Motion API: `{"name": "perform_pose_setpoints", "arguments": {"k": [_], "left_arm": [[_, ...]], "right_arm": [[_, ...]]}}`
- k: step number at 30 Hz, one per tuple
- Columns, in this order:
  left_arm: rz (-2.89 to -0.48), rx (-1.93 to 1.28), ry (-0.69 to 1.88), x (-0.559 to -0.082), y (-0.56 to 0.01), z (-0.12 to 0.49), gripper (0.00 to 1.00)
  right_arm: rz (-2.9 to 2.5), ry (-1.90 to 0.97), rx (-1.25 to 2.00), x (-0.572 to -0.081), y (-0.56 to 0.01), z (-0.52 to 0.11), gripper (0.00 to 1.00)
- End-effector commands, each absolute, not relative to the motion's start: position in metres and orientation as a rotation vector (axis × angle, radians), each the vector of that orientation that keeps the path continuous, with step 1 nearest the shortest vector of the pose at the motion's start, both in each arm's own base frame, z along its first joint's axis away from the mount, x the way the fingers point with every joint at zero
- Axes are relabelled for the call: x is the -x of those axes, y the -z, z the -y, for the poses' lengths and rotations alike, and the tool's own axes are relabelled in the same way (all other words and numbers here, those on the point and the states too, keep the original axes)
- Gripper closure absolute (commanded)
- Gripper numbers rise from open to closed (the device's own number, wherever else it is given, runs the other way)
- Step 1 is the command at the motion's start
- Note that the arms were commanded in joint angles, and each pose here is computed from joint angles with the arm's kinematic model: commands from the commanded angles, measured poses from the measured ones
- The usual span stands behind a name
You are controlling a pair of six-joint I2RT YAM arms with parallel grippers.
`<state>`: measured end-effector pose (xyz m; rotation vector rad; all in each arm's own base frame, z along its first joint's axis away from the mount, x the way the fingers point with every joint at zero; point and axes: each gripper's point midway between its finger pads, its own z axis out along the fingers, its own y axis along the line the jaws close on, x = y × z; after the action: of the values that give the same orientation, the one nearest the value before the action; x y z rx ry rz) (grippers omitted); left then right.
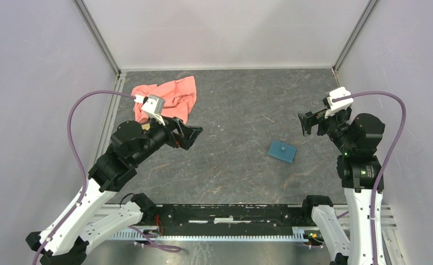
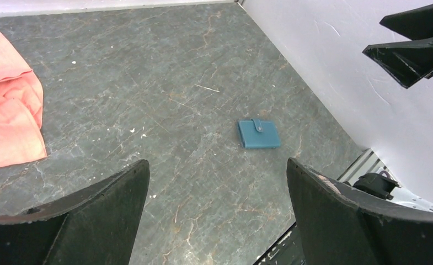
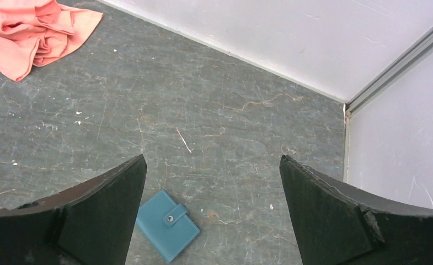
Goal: Put the credit cards into the card holder
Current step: Reset both arms
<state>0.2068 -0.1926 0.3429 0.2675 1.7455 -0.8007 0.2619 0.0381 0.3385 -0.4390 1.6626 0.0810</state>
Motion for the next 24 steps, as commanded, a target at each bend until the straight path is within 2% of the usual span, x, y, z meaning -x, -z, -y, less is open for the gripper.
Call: {"name": "perform_pose_setpoints", "arguments": {"k": [1, 24], "left_arm": [[-1.758, -0.238, 0.817, -0.201, -0.338, 0.188, 0.0], [-1.754, -0.243, 0.844, -0.186, -0.319, 0.18, 0.0]], "right_arm": [[-1.59, -0.078, 0.423, -0.252, -0.369, -0.039, 0.02], [-1.575, -0.115, 0.438, -0.245, -0.362, -0.044, 0.02]]}}
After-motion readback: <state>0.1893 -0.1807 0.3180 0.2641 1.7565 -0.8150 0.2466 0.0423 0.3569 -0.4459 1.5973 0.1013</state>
